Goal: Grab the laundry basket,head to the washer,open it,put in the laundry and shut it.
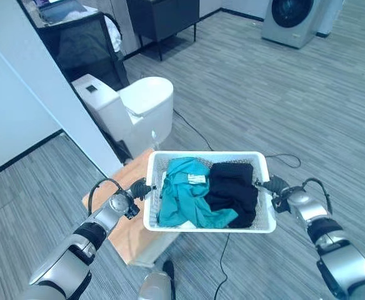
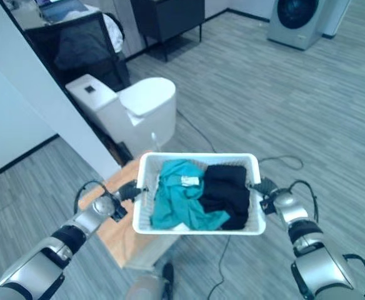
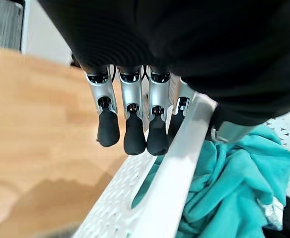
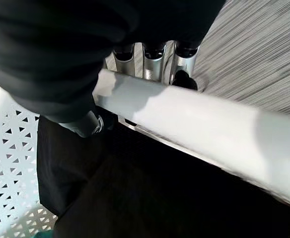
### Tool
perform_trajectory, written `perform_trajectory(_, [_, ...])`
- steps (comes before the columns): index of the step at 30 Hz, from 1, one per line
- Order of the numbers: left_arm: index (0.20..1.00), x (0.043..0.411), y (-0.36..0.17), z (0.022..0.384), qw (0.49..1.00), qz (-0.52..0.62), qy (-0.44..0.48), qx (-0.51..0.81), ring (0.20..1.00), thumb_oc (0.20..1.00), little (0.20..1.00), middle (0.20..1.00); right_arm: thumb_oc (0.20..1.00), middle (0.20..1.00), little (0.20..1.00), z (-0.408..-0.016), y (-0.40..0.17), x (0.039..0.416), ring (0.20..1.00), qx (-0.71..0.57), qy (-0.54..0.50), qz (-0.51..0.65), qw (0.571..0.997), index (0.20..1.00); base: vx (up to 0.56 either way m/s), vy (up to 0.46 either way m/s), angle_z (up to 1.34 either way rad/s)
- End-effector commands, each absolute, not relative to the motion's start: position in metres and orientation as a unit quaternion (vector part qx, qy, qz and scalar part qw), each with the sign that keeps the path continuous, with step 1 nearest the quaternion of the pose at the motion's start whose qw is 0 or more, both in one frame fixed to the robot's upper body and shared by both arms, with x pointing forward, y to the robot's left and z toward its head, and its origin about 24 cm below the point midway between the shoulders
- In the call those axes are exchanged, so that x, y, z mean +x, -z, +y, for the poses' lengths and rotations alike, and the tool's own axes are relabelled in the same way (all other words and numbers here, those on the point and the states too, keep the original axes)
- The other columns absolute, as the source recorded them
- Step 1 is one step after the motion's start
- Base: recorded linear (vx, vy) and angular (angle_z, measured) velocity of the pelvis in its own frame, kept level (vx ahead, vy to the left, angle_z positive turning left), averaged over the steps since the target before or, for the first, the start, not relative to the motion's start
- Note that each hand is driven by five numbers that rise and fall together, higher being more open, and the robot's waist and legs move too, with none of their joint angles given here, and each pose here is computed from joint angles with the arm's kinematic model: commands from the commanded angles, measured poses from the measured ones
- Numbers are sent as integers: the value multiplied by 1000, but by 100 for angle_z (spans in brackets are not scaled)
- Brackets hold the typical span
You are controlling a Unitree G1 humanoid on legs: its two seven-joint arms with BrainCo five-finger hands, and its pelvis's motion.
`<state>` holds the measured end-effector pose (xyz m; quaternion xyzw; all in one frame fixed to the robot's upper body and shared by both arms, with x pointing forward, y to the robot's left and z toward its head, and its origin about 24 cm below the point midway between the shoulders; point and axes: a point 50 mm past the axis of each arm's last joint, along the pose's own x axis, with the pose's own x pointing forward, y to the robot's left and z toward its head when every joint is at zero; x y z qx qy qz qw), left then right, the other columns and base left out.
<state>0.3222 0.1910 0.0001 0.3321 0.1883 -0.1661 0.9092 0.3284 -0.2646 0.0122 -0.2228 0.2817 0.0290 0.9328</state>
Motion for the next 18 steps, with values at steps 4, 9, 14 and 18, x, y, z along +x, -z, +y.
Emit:
perform_trajectory(4, [200, 353, -49, 208, 933, 116, 100, 325, 200, 200, 200, 200, 200, 200, 200, -271, -71, 354, 200, -204, -10, 164, 965, 200, -295, -292, -16])
perform_trajectory(9, [200, 349, -49, 207, 935, 105, 108, 320, 200, 200, 200, 200, 200, 200, 200, -283, -82, 345, 200, -209, -6, 140, 968, 200, -213, -81, -13])
perform_trajectory(14, [200, 333, -31, 208, 933, 127, 122, 314, 200, 200, 200, 200, 200, 200, 200, -289, -62, 316, 200, -176, -14, 145, 974, 200, 33, 44, 9])
perform_trajectory(18, [200, 327, -23, 207, 929, 134, 131, 319, 200, 200, 200, 200, 200, 200, 200, -290, -47, 302, 200, -161, -15, 157, 974, 200, 27, 21, -7])
